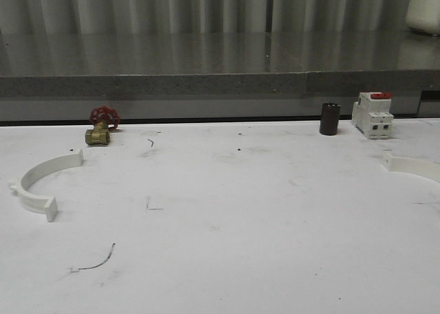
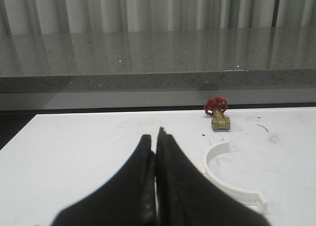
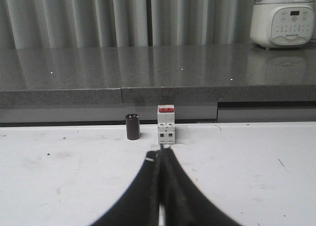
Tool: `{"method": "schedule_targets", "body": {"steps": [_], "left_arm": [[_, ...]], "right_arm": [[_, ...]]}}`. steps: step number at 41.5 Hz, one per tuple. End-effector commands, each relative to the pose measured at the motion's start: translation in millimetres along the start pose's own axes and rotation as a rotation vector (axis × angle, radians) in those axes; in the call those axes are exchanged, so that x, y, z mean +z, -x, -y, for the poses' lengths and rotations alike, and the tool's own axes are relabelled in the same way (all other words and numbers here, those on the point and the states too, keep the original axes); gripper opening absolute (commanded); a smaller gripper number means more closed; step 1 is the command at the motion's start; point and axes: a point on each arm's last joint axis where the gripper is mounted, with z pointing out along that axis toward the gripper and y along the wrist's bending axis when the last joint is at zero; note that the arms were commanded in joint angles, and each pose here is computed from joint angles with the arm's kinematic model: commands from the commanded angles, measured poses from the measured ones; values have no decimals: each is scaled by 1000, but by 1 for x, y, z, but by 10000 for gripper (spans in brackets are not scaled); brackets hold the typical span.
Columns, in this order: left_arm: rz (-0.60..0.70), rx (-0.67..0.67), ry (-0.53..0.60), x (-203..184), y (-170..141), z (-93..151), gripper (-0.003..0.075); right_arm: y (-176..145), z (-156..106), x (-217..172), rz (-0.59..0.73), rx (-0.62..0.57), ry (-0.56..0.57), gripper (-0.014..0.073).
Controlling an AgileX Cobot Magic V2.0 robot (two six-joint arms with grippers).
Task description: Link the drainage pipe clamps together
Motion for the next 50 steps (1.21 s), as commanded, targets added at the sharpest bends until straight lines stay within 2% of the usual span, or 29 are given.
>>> {"method": "schedule_targets", "body": {"steps": [1,18,29,34,40,43,47,50], "left_arm": [[65,-6,9,0,0,-1,-20],[65,-6,9,0,0,-1,-20],[67,-10,9,0,0,-1,-20],[128,-12,16,-1,7,-1,-20],[261,-23,22,-8,43,-3,-20],[328,-22,23,-16,71,-4,-20],[342,-21,17,-23,105,-4,-20],[292,-20,6,-23,130,-4,-20]], "right_arm": [[11,0,-2,107,-14,-4,-116],[11,0,-2,109,-14,-4,-116],[16,0,-3,162,-12,-5,-116],[26,-1,-4,162,-12,-1,-116],[60,-5,-11,161,-13,11,-116],[82,-8,-17,161,-14,18,-116],[112,-11,-20,140,-15,24,-116],[135,-14,-17,102,-17,26,-116]]}}
